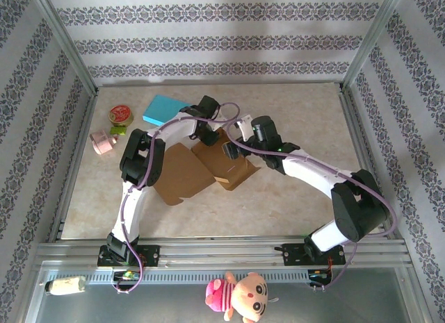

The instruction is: Fold the paper box

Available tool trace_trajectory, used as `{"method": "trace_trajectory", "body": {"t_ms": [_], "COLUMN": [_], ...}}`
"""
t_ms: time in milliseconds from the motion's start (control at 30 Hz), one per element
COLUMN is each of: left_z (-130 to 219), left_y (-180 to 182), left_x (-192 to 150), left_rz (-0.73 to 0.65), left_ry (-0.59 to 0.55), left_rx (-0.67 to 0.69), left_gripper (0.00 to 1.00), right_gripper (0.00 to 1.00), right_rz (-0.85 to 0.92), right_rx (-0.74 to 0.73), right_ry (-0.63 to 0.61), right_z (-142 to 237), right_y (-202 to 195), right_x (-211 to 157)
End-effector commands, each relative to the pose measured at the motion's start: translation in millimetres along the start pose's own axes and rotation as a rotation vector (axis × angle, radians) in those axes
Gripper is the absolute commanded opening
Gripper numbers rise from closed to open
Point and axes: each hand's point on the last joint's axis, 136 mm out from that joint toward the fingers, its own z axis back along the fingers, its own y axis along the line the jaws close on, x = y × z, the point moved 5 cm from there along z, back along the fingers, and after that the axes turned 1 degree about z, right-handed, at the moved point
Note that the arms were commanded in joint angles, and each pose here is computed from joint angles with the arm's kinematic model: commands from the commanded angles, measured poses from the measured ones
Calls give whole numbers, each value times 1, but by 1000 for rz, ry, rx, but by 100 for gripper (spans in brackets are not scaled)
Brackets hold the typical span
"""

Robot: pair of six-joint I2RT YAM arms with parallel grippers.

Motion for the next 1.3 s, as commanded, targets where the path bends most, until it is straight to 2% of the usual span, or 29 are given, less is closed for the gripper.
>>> {"method": "trace_trajectory", "body": {"t_ms": [0, 333, 633, 1000, 1267], "left_z": [27, 55, 40, 13, 5], "left_y": [-6, -7, 4, 9, 12], "left_x": [10, 10, -7, -15, -20], "left_rz": [13, 40, 56, 50, 42], "left_ry": [-27, -38, 100, 168, 198], "left_rx": [-42, -150, -154, -133, -103], "left_gripper": [29, 41, 49, 46, 21], "right_gripper": [98, 98, 98, 98, 98], "right_rz": [-59, -63, -66, -74, -77], "right_rx": [50, 64, 69, 72, 76], "right_ry": [11, 46, 49, 58, 63], "right_z": [5, -2, -2, -3, -5], "right_y": [7, 6, 5, 3, 3], "right_x": [-1, -8, -7, -9, -10]}}
